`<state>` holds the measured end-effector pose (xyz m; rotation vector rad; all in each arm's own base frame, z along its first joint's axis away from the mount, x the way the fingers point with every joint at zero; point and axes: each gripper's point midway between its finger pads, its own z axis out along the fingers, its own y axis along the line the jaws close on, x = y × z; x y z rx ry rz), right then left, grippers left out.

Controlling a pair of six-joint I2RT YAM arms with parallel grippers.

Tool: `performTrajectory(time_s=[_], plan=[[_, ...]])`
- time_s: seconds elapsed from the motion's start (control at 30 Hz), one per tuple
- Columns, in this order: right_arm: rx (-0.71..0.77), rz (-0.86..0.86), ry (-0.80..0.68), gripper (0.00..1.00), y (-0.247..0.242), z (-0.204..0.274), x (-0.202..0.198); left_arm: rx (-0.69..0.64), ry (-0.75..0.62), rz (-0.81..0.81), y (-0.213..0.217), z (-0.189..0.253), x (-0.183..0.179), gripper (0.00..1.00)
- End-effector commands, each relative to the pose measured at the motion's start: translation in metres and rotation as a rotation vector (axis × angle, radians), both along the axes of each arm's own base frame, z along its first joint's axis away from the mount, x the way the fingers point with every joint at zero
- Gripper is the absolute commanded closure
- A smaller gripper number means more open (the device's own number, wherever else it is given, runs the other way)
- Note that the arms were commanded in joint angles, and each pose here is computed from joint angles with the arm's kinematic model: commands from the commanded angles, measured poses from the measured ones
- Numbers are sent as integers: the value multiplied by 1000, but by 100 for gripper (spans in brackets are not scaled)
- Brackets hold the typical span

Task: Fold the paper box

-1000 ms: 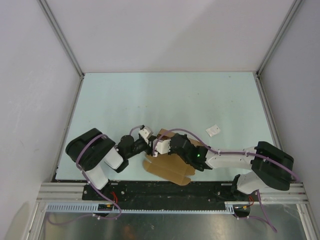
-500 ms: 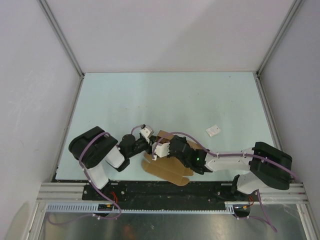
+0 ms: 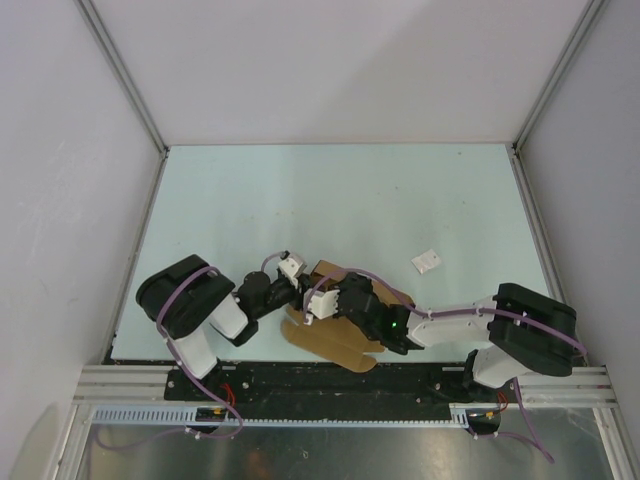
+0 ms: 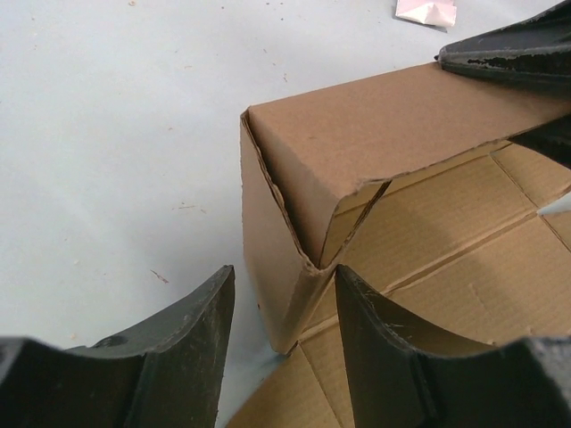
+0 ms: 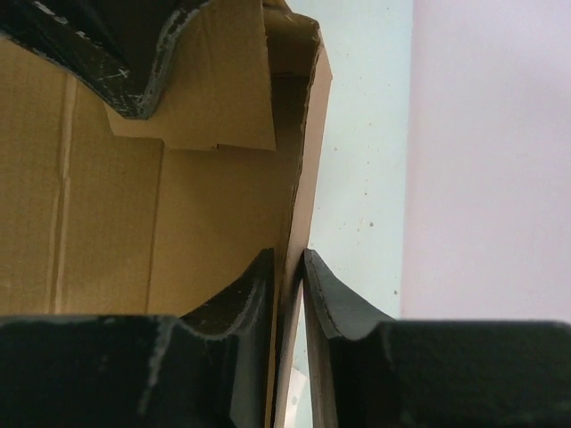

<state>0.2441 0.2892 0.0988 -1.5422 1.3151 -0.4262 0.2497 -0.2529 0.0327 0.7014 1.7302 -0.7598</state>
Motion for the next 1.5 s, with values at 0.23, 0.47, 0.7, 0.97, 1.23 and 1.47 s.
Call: performTrajectory(time_s=[0.23,0.47,0.7,0.97,1.23,1.47], plan=[[-13,115,91,66,13,-29,-23,-265,-287,25,-16,98,22,47],[18,151,92,65,21,-27,-26,-261,-283,47,-14,96,25,48],[4,146,100,64,19,-33,-26,-263,-279,50,-15,96,25,50],[-2,136,109,61,17,-37,-26,-264,-284,120,-8,98,29,60],[9,147,114,61,19,-36,-28,-255,-305,170,-1,101,29,75],[20,150,120,60,21,-37,-29,-250,-318,257,3,104,28,87]])
